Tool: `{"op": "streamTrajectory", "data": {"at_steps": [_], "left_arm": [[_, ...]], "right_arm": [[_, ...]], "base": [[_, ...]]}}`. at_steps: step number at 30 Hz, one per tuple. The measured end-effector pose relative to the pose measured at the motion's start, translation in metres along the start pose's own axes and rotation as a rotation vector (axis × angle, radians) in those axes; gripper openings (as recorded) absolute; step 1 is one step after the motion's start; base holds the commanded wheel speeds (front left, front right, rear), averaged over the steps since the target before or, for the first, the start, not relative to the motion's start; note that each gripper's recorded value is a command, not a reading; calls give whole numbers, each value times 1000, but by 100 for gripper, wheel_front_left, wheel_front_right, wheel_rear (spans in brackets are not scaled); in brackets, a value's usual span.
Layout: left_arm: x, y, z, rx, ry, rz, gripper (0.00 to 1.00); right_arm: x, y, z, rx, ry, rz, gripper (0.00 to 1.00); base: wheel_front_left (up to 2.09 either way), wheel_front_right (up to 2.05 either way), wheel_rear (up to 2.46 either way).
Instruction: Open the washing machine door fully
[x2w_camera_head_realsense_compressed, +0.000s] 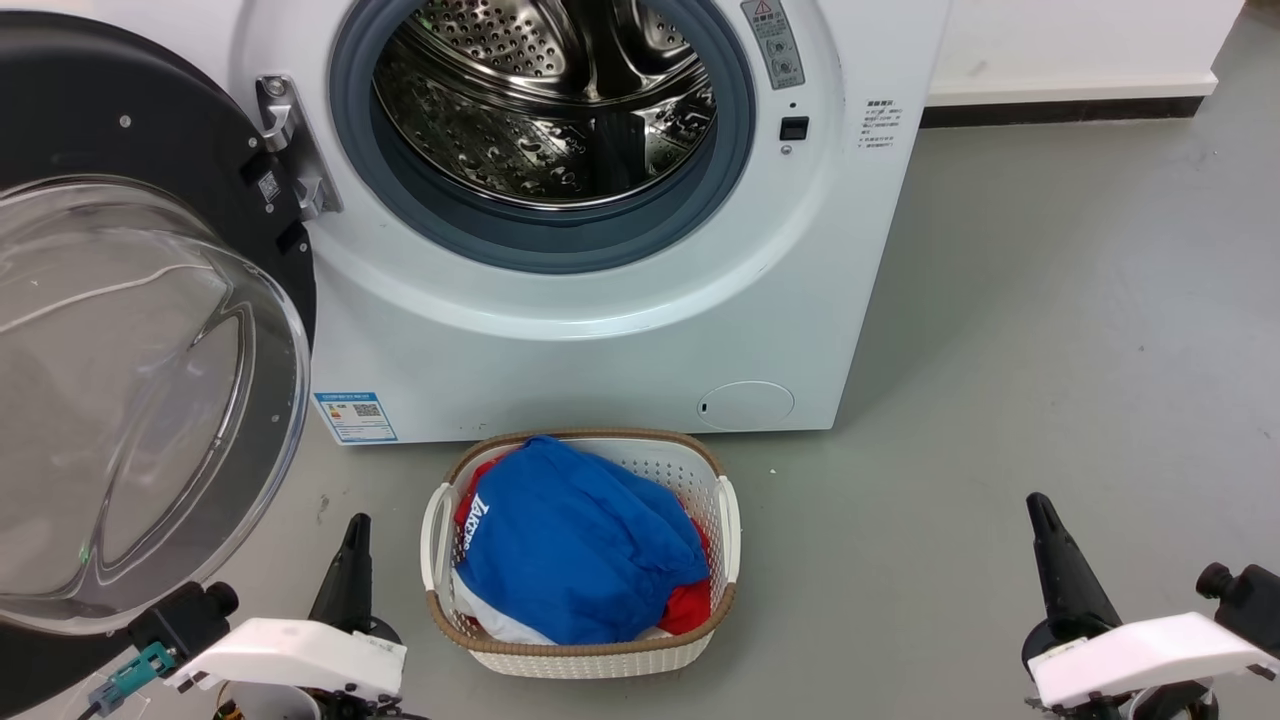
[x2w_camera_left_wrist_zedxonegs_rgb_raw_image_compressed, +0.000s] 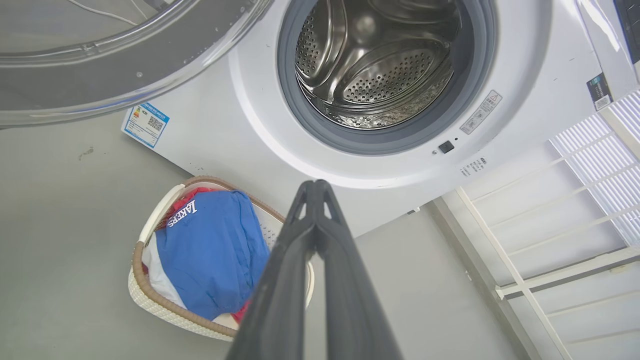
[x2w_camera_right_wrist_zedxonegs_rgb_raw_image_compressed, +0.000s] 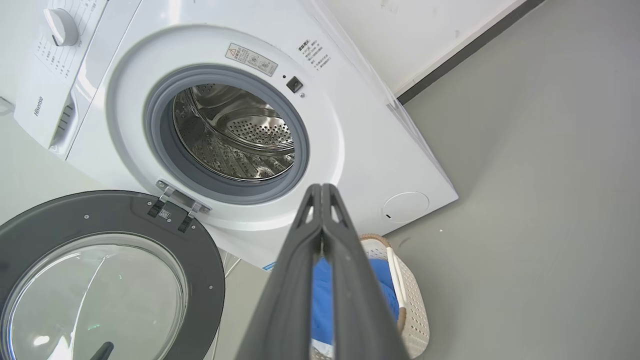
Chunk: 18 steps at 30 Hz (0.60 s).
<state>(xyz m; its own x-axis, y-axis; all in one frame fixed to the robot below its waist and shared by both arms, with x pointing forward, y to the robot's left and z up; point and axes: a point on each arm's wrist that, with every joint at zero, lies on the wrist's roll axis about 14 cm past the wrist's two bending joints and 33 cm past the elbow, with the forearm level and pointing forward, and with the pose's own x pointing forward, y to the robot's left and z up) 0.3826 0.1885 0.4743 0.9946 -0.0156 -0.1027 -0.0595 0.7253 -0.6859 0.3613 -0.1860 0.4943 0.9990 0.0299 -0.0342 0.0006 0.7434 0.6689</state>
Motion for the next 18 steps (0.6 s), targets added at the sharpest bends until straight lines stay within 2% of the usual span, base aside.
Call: {"op": "streamTrajectory", "data": {"at_steps": [18], "left_arm": [[1,0,4,-225,-4,9,0]], "right_arm": [[5,-5,2,227,0,-18,0]], "base": [[0,0,0]]}}
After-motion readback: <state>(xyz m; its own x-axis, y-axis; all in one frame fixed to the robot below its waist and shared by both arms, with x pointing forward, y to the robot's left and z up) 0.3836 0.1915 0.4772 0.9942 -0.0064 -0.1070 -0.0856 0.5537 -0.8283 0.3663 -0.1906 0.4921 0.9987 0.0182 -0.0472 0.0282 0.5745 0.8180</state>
